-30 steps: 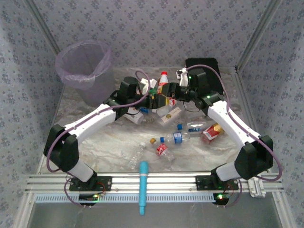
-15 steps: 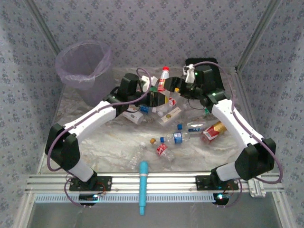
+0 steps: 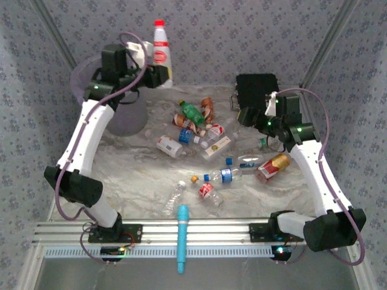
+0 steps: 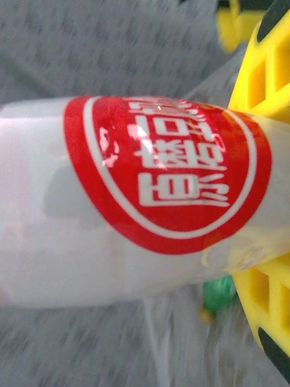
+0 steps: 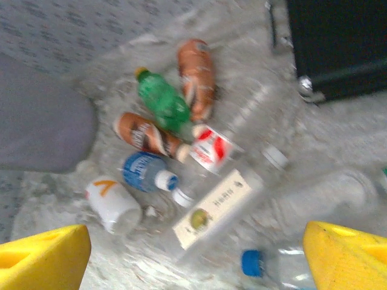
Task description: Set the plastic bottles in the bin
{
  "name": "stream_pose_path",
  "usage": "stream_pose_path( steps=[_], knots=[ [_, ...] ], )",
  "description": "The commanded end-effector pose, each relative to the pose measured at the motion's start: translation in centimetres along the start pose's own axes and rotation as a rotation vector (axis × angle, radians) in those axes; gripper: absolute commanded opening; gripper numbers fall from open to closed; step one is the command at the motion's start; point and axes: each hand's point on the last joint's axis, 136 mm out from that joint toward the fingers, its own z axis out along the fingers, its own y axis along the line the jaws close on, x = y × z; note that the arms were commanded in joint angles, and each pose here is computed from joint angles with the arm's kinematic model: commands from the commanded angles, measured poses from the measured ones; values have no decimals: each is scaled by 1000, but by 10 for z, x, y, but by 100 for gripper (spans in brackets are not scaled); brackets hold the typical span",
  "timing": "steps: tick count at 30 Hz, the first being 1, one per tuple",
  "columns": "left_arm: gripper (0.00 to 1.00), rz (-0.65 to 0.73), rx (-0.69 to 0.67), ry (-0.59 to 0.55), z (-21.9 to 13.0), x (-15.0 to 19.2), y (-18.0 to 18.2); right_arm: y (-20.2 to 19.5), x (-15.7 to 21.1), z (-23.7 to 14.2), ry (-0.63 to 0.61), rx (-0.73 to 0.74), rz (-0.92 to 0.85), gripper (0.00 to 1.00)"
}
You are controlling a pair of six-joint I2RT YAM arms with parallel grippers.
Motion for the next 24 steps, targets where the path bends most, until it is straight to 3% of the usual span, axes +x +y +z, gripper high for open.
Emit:
stream_pose_path(
  steps=[1,7,13,24],
  knots=[
    [22,42,-212,-8,-14,-12,56,-27,26,-1,65,90,1,92],
    [19,-25,-453,-39,-29,-23,152,-46,36,-4,77,136,19,92],
    [19,-67,-605,-33,-35,-22,220,-62,45,-8,86,187,29,92],
    [19,-80,-743,198,-19,35,279,-87,58,-10,104,241,58,92]
  ],
)
